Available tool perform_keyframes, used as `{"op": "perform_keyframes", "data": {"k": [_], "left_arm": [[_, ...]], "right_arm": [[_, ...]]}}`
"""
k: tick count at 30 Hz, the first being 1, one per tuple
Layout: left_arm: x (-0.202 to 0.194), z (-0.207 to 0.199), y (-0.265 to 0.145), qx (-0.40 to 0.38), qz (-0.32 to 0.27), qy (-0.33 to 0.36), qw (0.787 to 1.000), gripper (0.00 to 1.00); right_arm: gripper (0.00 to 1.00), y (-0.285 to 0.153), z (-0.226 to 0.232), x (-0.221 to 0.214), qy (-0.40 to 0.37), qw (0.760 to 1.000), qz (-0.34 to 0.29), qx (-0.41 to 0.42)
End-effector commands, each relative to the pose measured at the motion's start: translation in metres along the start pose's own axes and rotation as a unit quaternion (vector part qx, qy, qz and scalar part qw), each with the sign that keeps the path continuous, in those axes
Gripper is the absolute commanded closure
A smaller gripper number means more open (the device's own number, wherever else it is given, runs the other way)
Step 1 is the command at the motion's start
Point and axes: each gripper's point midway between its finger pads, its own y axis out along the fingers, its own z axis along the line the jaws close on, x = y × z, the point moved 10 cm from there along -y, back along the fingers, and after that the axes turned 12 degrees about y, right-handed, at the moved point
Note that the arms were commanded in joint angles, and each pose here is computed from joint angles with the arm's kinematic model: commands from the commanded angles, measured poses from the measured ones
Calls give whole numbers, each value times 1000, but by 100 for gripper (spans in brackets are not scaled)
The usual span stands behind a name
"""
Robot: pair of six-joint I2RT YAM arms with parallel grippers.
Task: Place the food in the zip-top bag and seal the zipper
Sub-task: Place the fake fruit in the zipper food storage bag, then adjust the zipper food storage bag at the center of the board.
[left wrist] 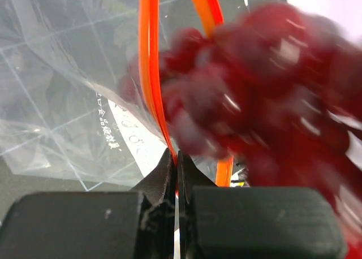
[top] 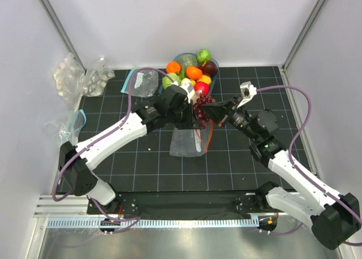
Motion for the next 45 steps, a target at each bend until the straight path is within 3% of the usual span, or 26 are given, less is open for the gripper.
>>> {"op": "perform_keyframes", "data": {"k": [1, 12, 22, 24, 27, 28, 31, 34, 39, 43, 45], "left_arm": [[11, -10, -30, -40, -61, 11, 997, 100], [6, 16, -56, -18, -114, -15, 993, 100], [-2, 23, -64, -6, -134, -17, 991, 100], [-1, 23, -65, -6, -135, -16, 991, 100], [-2, 25, -68, 4, -144, -16, 989, 100], [-2, 26, -68, 6, -145, -16, 989, 100], [-3, 27, -69, 12, -148, -16, 989, 100], [-4, 28, -68, 14, -147, -16, 989, 100], [-7, 31, -63, 21, -141, -16, 990, 100], [-6, 35, -61, 42, -150, -18, 988, 100], [-6, 41, -61, 76, -164, -22, 983, 100]], "right_arm": [[92, 4, 9, 11, -7, 999, -39, 28], [93, 16, -4, 0, 17, 1000, -19, 18], [91, 42, 6, -34, -12, 998, 56, 27], [87, 45, 7, -39, -14, 998, 61, 27], [72, 44, 6, -39, -15, 998, 57, 20], [55, 43, 5, -39, -17, 998, 53, 17], [31, 40, 5, -38, -20, 999, 45, 10], [25, 38, 7, -35, -25, 999, 39, 6], [25, 36, 8, -25, -39, 998, 25, -30], [27, 29, -1, -14, -48, 988, 23, -145], [27, 28, -9, -2, -60, 973, -16, -223]]}}
